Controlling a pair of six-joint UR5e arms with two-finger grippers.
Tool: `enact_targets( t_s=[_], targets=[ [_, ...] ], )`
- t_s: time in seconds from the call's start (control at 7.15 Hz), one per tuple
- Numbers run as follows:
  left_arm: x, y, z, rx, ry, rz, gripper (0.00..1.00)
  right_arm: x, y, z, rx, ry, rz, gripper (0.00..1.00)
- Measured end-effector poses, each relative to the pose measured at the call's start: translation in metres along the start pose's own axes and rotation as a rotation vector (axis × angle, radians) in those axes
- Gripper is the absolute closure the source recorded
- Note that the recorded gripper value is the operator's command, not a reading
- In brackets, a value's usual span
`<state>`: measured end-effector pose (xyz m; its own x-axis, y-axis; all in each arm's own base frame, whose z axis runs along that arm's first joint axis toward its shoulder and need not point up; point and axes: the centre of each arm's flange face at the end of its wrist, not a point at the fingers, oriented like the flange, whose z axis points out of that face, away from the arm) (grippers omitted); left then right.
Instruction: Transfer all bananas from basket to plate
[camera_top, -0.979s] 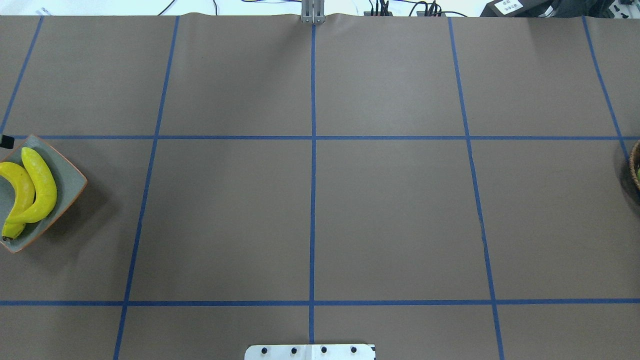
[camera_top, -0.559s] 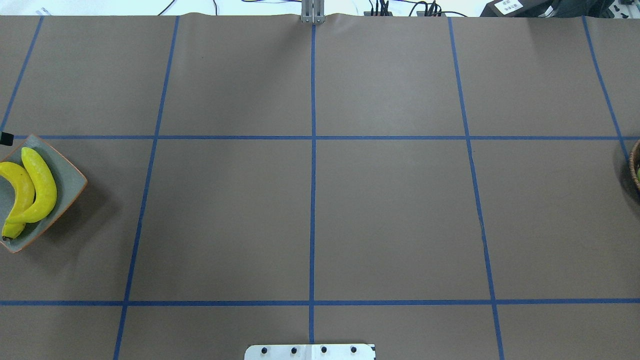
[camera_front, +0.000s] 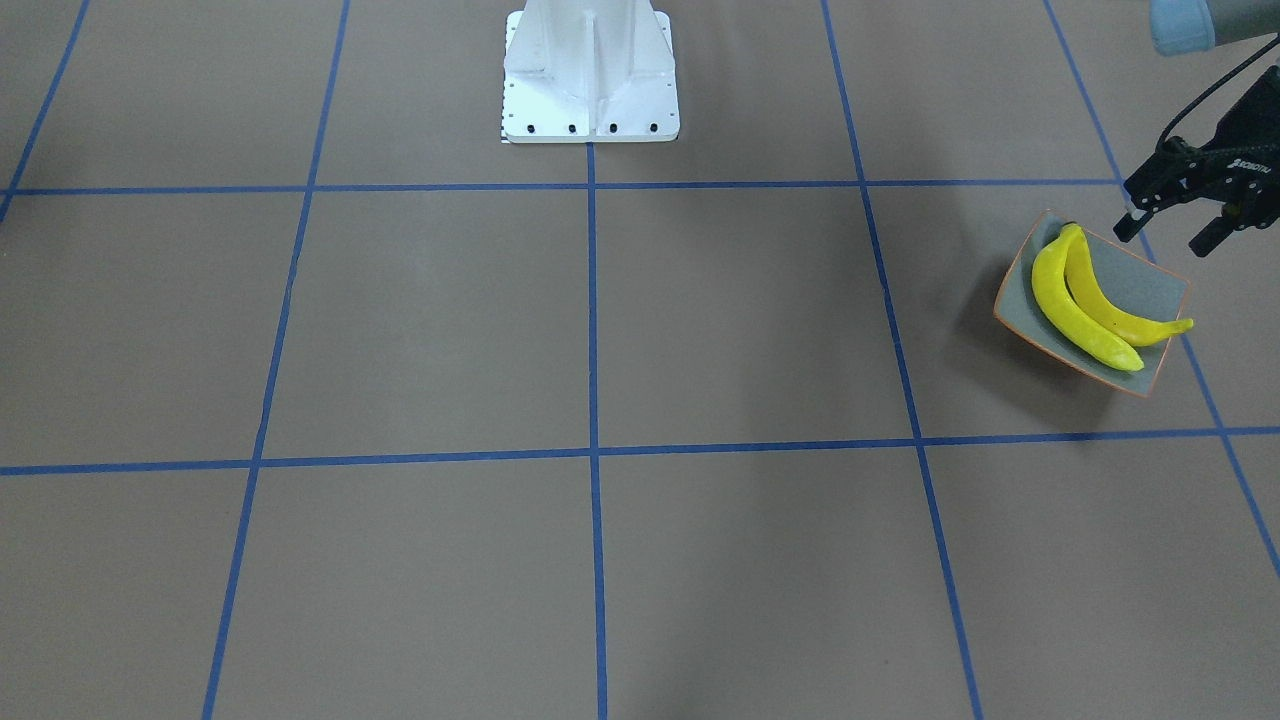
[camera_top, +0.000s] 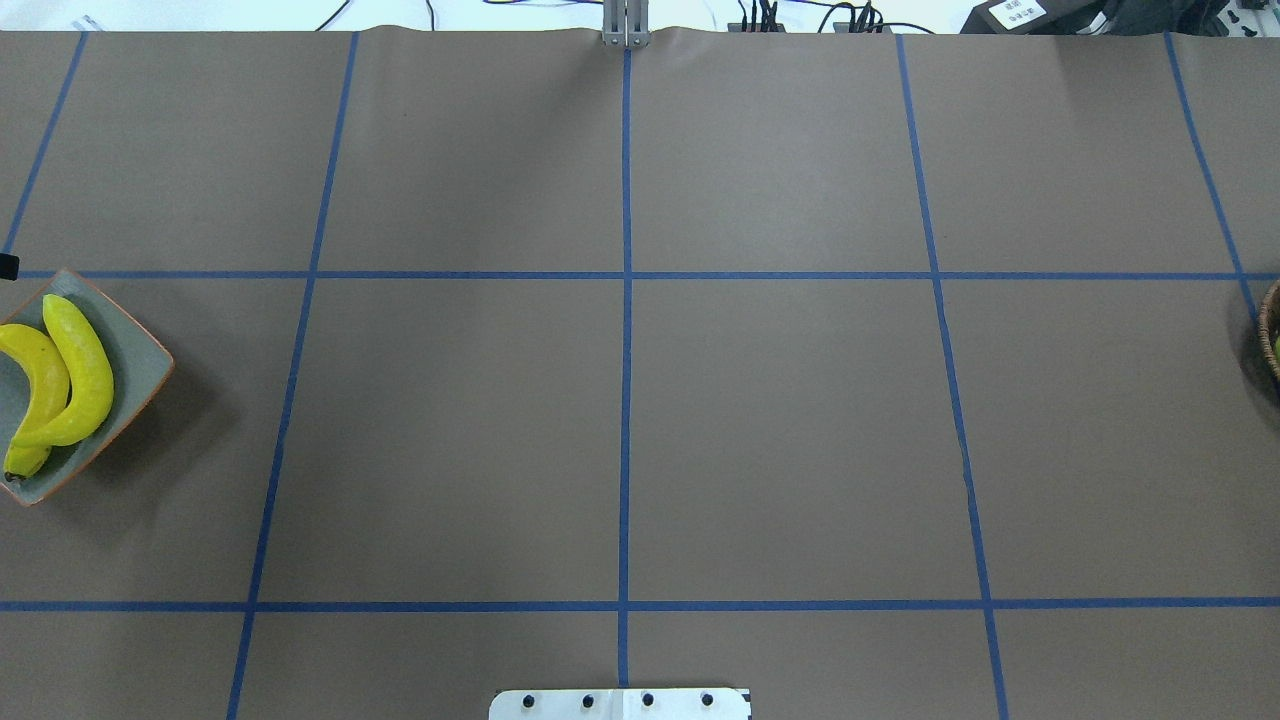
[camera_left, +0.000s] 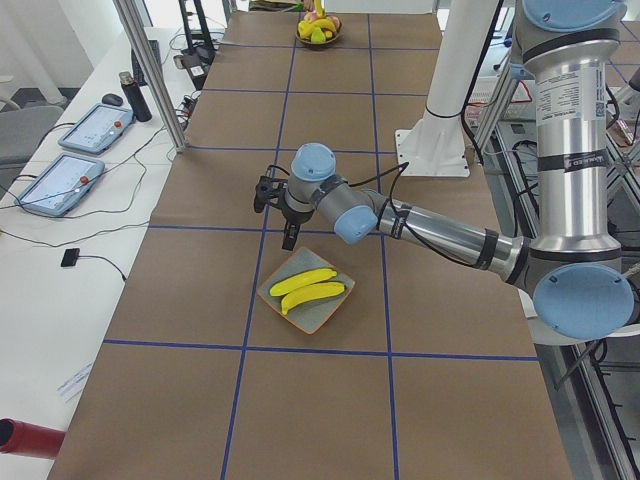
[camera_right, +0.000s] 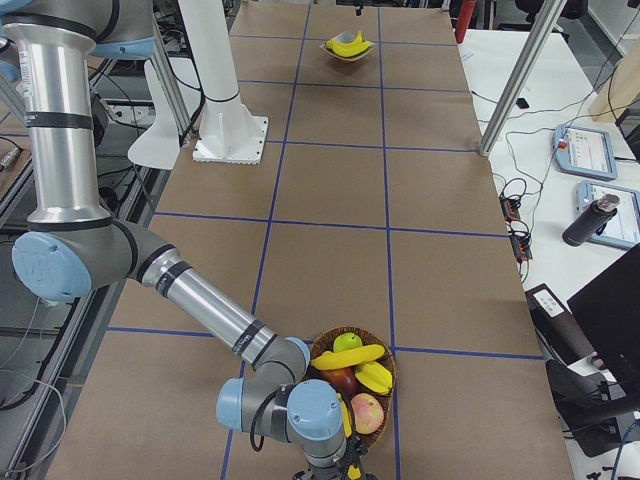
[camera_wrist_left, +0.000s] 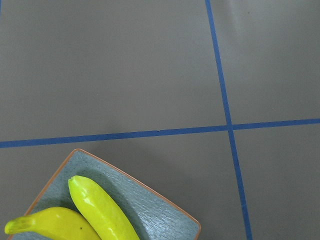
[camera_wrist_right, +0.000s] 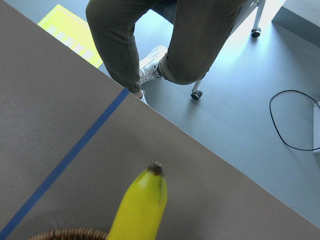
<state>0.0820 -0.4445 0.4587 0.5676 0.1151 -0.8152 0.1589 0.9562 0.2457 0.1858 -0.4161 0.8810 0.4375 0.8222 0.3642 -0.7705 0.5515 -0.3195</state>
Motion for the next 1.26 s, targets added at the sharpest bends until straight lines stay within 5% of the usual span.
enact_targets(
  t_s=[0.84,1.12,1.26],
  targets=[
    [0.004,0.005,-0.018,0.03,0.004,0.012,0.0,-0.045,0.007,0.032,0.059,0.029,0.025,0.09],
    [0.006,0.009,-0.024,0.037,0.006,0.014,0.0,-0.041,0.01,0.036,0.056,0.034,0.039,0.69],
    [0.007,0.011,-0.027,0.04,0.007,0.016,0.0,-0.039,0.012,0.038,0.054,0.036,0.06,0.7]
  ],
)
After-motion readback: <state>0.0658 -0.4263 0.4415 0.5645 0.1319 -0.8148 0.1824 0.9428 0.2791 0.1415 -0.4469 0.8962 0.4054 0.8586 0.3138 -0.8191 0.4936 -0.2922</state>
